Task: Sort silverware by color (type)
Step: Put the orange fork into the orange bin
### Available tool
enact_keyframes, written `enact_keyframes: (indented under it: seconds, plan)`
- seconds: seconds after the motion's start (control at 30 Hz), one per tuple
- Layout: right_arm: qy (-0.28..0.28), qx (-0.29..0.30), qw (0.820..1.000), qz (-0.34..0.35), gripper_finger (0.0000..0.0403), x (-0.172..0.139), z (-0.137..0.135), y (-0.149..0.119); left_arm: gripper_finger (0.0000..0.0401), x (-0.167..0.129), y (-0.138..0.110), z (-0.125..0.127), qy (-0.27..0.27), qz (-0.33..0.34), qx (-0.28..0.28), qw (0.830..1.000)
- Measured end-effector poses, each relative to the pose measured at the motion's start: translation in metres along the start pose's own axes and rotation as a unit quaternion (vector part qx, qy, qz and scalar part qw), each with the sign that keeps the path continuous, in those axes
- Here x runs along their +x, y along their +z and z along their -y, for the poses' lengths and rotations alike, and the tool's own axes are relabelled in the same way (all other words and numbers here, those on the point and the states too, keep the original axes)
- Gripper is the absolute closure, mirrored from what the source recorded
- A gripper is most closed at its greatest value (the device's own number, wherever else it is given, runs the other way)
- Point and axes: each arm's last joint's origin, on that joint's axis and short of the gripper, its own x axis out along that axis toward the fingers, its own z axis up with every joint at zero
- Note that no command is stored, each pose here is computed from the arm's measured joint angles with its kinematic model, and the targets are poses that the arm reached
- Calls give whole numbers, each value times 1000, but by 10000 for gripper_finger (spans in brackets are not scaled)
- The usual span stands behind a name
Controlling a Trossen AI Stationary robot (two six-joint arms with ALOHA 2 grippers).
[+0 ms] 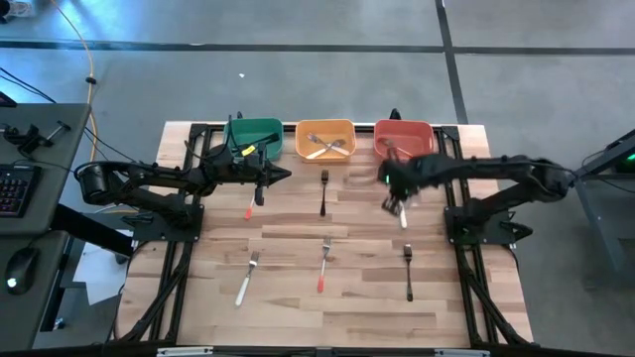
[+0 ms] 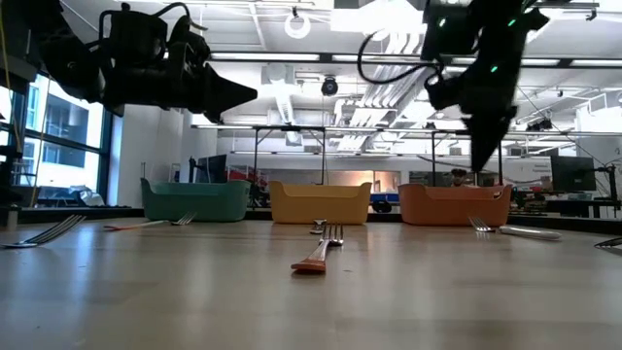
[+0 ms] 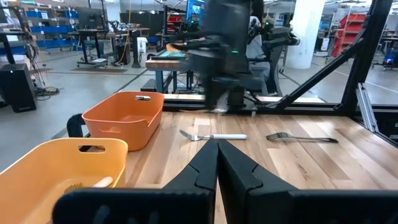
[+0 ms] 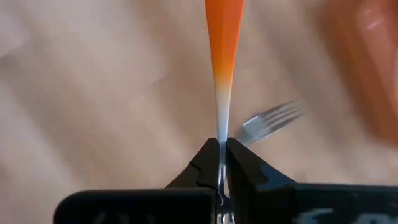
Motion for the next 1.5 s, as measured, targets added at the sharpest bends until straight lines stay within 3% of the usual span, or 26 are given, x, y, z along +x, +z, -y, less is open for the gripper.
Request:
enact_keyframes:
  seconds: [0.23, 0.37, 0.57, 0.73, 1.0, 1.5]
  plan:
    - [-42, 7, 998, 52, 403, -5, 73, 29, 401, 0, 0, 0, 8, 0, 4, 1000]
    - [-49, -15, 995, 88, 403, -12, 96, 45, 401, 0, 0, -2, 32, -1, 4, 999]
    - [-59, -47, 994, 85, 403, -11, 113, 61, 401, 0, -1, -3, 39, -4, 4, 999]
    - [-67, -113, 989, 68, 403, 3, 119, 66, 401, -1, -1, -5, 46, -4, 4, 999]
    - [-95, -158, 982, 28, 403, 30, 138, 71, 401, -4, -1, -11, 61, -5, -6, 998]
    - [-100, -94, 989, -56, 402, 73, 166, 64, 401, -5, -1, -13, 65, -4, -20, 998]
